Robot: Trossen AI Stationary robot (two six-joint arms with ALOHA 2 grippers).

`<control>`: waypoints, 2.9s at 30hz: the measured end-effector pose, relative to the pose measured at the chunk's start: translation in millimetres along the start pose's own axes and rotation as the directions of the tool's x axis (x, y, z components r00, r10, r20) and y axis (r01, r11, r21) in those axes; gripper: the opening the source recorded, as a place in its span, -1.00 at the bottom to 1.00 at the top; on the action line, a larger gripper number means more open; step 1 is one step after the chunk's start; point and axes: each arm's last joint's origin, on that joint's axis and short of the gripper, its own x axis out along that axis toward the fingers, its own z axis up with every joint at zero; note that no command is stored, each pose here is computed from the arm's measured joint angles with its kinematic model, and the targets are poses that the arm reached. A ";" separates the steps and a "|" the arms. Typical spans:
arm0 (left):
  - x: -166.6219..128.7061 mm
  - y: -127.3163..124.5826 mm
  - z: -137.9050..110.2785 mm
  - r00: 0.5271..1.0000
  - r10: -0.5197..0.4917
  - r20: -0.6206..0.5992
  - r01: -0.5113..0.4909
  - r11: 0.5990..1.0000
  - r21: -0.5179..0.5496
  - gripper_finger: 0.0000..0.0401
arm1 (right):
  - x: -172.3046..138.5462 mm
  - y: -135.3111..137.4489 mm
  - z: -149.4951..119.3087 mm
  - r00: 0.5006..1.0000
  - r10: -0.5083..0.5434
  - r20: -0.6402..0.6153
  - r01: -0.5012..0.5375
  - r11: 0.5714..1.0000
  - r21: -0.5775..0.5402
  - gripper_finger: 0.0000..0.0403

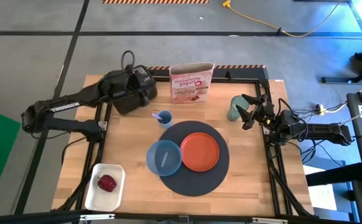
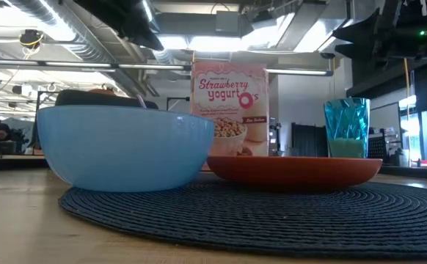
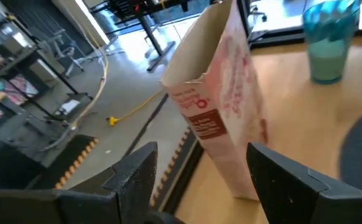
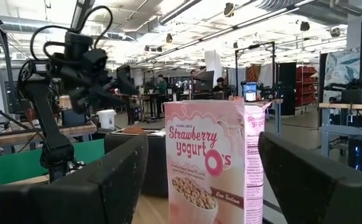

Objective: Arrange a breakfast setting
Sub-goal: Pour the cereal from the cereal box into a blue bowl

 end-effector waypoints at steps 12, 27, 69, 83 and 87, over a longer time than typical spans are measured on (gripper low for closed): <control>45.6 -3.5 7.5 0.992 -0.039 0.122 0.030 0.997 0.070 0.22 | 4.1 1.4 -8.7 0.997 -0.031 -0.072 0.030 0.999 -0.016 0.46; 95.1 -2.6 36.2 0.991 -0.120 0.065 0.109 0.981 0.158 0.19 | 13.1 6.1 -19.6 0.991 -0.031 -0.134 0.026 0.999 -0.038 0.46; 41.5 -5.9 95.6 0.988 -0.156 0.003 0.142 0.908 0.394 -1.00 | 58.9 24.1 59.1 0.985 0.038 -0.166 -0.081 0.962 -0.260 0.46; -35.2 -29.5 136.1 0.934 -0.357 0.037 0.306 0.847 0.435 -1.00 | 106.0 52.3 35.6 0.958 0.209 -0.198 -0.241 0.958 -0.156 0.80; -44.5 -41.4 140.4 0.913 -0.405 0.056 0.334 0.819 0.467 -1.00 | 122.5 59.6 31.1 0.951 0.192 -0.241 -0.227 0.965 -0.131 0.94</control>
